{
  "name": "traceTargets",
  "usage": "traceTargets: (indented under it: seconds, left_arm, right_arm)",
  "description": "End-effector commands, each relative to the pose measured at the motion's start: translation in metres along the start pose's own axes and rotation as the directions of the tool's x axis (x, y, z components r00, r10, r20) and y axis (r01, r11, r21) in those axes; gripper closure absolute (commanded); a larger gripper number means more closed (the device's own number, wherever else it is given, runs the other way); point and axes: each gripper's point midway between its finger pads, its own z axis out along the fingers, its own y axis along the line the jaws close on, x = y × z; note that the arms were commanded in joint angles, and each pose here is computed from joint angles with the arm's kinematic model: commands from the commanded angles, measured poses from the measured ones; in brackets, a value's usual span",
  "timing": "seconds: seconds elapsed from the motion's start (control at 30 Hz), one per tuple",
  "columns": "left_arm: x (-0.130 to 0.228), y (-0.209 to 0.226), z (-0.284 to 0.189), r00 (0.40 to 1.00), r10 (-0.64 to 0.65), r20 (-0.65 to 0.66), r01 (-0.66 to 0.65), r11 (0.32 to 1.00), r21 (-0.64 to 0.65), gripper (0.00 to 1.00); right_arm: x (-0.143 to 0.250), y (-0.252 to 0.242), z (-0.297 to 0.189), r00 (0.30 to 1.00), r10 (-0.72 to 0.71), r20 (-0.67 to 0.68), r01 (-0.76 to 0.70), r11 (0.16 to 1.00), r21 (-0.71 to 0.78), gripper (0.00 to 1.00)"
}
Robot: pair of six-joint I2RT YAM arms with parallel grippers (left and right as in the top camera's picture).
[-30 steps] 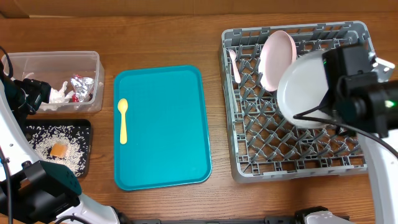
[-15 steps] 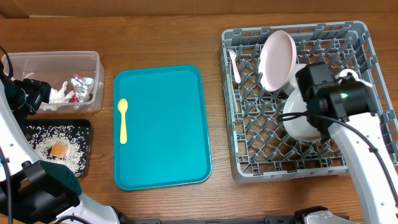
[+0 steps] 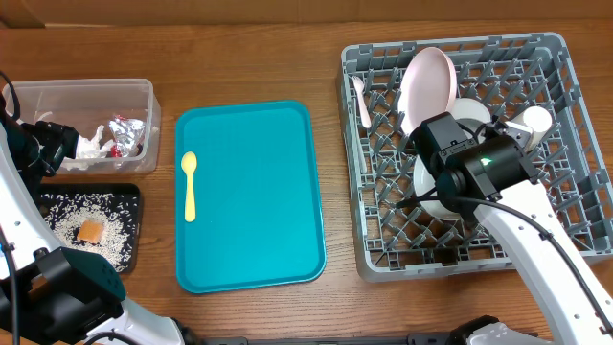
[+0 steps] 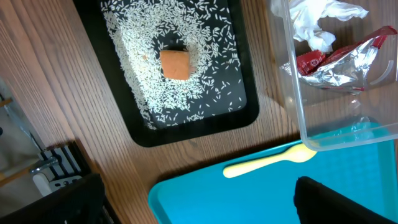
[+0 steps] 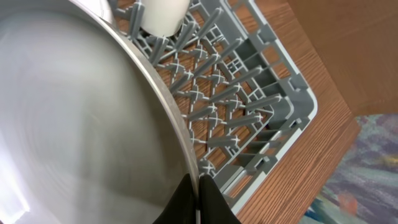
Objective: Sort waste into correct bins and load items into the dishwasher rack
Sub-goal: 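Lower the grey plate into the rack's right side and release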
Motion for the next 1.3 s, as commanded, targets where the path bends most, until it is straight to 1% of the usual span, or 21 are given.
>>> traceTargets:
  seconds: [0.0,0.37,0.57,0.77,0.87,0.93,0.97,1.0,1.03,1.07,1.2,1.27]
  left_arm:
    - [0.0,0.002,-0.002,1.0,-0.011,0.012,0.012,1.0,-0.005,0.0]
    - [0.001,0.001,-0.002,1.0,-0.007,0.012,0.007,1.0,-0.005,0.0]
    - [0.001,0.0,-0.002,1.0,-0.007,0.012,0.007,1.0,-0.005,0.0]
    - [0.001,0.001,-0.002,1.0,-0.007,0.012,0.007,1.0,-0.005,0.0]
    - [0.001,0.001,-0.002,1.0,-0.007,0.012,0.007,1.0,-0.005,0.0]
    - [0.001,0.0,-0.002,1.0,-0.007,0.012,0.007,1.0,-0.005,0.0]
    - [0.001,0.0,-0.002,1.0,-0.007,0.012,0.007,1.0,-0.005,0.0]
    - [0.001,0.0,-0.002,1.0,-0.007,0.012,0.007,1.0,-0.005,0.0]
    - [0.001,0.0,-0.002,1.0,-0.007,0.013,0.007,1.0,-0.005,0.0]
    - [0.001,0.001,-0.002,1.0,-0.007,0.012,0.007,1.0,-0.005,0.0]
    - [0.001,0.0,-0.002,1.0,-0.007,0.012,0.007,1.0,-0.005,0.0]
    - [0.001,0.0,-0.002,1.0,-0.007,0.012,0.007,1.0,-0.005,0.0]
  right_arm:
    - [-0.012,-0.01,-0.002,0.997,0.023,0.076,-0.027,0.998,0.051,0.96]
    - [-0.006,-0.009,0.001,0.999,-0.006,0.047,0.003,0.998,0.06,0.96]
    - [0.014,-0.006,0.019,0.998,-0.058,0.013,0.056,0.994,0.099,0.96]
    - [0.017,0.001,0.018,0.996,-0.084,0.024,0.082,0.993,0.09,0.96]
    - [0.018,0.001,0.017,0.995,-0.099,0.028,0.096,0.991,0.093,0.91]
    - [0.017,0.0,0.016,0.995,-0.1,0.032,0.096,0.991,0.095,0.85]
    - [0.016,0.0,0.016,0.995,-0.099,0.034,0.095,0.991,0.095,0.8]
    - [0.015,0.0,0.015,0.995,-0.096,0.035,0.093,0.991,0.094,0.63]
    - [0.014,0.0,0.014,0.995,-0.094,0.036,0.09,0.992,0.091,0.14]
    - [0.013,-0.001,0.013,0.995,-0.093,0.037,0.089,0.992,0.09,0.0]
    - [0.006,-0.007,0.003,0.995,-0.09,0.038,0.086,0.992,0.088,0.0]
    - [0.0,-0.006,-0.004,0.997,-0.058,0.044,0.055,0.997,0.062,0.0]
